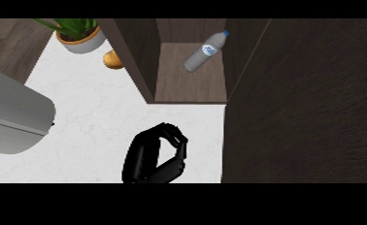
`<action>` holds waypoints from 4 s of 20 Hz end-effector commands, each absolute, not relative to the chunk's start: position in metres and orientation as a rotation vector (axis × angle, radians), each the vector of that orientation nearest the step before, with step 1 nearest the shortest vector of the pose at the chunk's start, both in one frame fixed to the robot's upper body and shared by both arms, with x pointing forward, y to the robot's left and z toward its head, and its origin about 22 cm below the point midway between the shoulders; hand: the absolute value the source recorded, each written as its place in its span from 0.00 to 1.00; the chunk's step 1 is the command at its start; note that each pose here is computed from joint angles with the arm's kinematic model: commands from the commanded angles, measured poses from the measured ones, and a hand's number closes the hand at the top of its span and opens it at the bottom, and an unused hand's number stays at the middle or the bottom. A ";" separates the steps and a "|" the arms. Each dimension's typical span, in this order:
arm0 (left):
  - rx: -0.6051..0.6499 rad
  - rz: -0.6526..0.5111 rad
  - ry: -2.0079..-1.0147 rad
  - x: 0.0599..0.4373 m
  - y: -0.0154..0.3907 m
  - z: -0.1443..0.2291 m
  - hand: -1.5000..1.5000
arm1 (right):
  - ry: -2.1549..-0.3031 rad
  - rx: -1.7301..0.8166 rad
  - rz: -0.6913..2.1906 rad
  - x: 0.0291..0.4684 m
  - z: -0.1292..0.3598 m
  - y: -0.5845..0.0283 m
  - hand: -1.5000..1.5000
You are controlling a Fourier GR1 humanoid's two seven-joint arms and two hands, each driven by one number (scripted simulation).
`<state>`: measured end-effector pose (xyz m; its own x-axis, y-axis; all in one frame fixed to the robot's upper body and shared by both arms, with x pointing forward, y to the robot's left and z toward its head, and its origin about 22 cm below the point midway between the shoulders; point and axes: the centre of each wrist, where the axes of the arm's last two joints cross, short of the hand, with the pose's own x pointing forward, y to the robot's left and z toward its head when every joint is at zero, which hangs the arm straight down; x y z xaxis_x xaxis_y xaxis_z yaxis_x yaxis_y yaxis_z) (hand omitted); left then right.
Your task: Pick up the bottled water, place it into the cabinet and close the cabinet
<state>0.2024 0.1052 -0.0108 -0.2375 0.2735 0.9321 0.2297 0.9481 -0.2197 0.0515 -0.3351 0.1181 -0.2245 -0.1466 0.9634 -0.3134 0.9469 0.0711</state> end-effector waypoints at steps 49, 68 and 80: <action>-0.249 0.038 -1.837 0.129 0.351 0.071 0.00 | -1.669 0.828 0.837 0.103 0.164 -0.211 1.00; -0.261 0.010 -1.867 0.118 0.392 0.083 0.00 | -1.602 0.935 0.735 0.151 0.169 -0.114 1.00; -0.269 -0.001 -1.880 0.115 0.427 0.097 0.00 | -1.345 1.121 1.053 0.209 0.204 -0.048 1.00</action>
